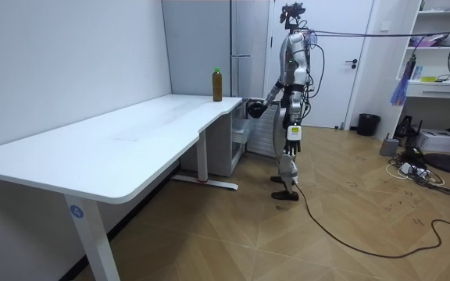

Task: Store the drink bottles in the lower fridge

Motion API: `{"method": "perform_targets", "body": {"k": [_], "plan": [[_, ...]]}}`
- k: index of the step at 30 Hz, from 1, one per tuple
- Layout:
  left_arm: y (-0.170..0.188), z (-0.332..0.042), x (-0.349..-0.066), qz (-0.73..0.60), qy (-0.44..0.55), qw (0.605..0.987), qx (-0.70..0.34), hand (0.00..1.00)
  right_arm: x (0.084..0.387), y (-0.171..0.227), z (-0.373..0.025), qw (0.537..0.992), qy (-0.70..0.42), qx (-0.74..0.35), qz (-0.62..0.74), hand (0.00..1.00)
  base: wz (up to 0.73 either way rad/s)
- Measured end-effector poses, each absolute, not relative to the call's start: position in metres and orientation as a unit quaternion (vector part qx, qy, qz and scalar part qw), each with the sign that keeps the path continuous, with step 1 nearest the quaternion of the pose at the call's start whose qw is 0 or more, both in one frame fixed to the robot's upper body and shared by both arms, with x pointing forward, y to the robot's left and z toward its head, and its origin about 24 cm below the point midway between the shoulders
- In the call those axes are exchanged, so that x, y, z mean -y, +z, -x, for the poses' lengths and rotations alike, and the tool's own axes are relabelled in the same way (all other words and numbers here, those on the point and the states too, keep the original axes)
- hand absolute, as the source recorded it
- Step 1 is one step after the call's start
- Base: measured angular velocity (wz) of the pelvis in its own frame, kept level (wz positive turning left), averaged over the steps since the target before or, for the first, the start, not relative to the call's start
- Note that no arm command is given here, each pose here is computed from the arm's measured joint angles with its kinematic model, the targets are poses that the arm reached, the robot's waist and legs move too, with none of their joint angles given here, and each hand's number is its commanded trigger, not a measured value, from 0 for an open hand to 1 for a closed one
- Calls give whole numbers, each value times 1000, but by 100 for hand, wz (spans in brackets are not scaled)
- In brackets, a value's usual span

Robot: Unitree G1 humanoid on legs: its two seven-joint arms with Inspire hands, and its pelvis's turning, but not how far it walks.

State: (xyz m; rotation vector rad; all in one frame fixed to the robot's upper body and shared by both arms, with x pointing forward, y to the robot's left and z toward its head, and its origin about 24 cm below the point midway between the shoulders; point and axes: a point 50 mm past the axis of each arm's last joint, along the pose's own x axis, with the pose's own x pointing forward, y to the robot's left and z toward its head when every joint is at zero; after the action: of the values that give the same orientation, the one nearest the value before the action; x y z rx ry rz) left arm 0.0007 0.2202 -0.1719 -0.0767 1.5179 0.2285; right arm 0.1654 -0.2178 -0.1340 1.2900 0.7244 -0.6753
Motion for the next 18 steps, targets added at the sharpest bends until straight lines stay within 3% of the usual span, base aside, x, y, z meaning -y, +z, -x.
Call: {"method": "perform_targets", "body": {"k": [11,18], "plan": [[-173,-22,-221,34,94,733,-673,0,226,-119,-201,701,-289,-294,-582,100,5],[-172,-45,-218,22,71,744,-664,0,246,-87,-248,730,-276,-257,-570,100,6]]}}
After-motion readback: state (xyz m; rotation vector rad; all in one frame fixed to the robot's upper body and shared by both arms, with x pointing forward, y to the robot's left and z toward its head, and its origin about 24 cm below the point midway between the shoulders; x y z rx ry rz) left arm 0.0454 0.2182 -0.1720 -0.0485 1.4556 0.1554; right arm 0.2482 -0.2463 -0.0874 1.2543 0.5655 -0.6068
